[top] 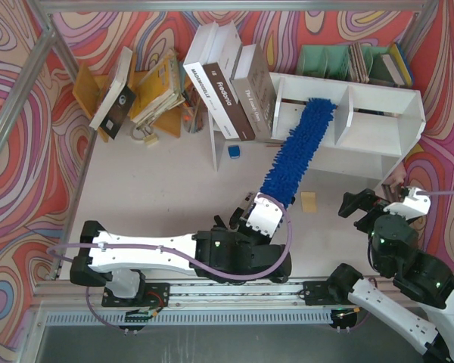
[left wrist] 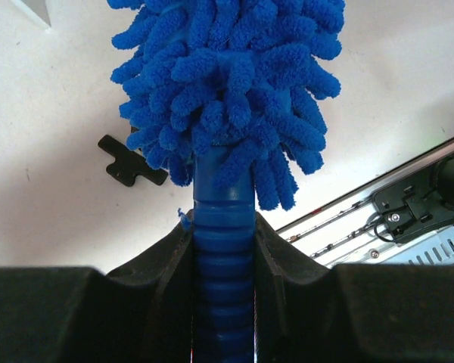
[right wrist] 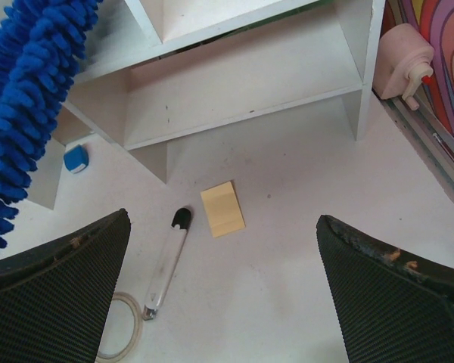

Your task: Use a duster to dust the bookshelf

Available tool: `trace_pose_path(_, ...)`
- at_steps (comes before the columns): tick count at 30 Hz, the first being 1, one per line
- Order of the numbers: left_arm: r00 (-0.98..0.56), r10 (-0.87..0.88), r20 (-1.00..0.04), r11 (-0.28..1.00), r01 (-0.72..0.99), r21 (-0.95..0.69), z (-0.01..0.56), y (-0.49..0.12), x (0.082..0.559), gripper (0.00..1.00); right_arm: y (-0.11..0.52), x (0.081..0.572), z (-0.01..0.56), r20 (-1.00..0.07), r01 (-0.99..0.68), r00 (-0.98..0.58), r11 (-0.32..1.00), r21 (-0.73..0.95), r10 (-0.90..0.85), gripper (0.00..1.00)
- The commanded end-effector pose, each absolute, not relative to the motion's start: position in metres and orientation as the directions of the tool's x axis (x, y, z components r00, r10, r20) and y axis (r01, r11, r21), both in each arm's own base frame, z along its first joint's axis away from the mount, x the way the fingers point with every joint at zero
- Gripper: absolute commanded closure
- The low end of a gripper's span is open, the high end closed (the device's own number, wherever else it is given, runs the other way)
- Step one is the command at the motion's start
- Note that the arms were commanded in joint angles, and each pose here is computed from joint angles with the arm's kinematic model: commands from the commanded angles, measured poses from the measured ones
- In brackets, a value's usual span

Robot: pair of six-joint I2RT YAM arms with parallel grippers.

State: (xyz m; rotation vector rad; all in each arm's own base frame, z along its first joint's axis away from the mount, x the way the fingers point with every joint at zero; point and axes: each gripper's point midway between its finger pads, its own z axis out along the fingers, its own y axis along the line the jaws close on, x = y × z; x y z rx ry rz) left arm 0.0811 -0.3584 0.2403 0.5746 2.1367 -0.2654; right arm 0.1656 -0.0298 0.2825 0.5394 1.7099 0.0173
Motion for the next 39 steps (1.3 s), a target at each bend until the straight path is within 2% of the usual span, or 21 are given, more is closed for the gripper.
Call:
trace_pose_path(1,-0.452,0.26,-0.853,0.863,0.505,-0.005,0.268,-0.358,0.091,1.0,-0.036,0.164,0.283,-0.927,0.383,-0.108,0.875,0.295,0.36,0.01)
trace_pose_path(11,-0.569,0.327,-0.755,0.882,0.47,0.028,0.202,-0.327,0.079,1.0,-0.029,0.17,0.281,-0.932,0.374,-0.142,0.89,0.262,0.334,0.01)
trace_pose_path(20,-0.518,0.177,-0.837,0.924,0.38,-0.04,0.239,-0.291,0.1,1.0,-0.031,0.168,0.283,-0.93,0.371,-0.125,0.885,0.28,0.347,0.02)
trace_pose_path(30,-0.506,0.276,-0.817,0.883,0.469,0.007,0.238,-0.346,0.098,1.0,-0.032,0.167,0.283,-0.929,0.372,-0.12,0.884,0.285,0.35,0.02)
trace_pose_path(39,-0.53,0.333,-0.78,0.827,0.562,-0.029,0.238,-0.402,0.089,1.0,-0.032,0.167,0.283,-0.93,0.372,-0.12,0.884,0.283,0.349,0.02)
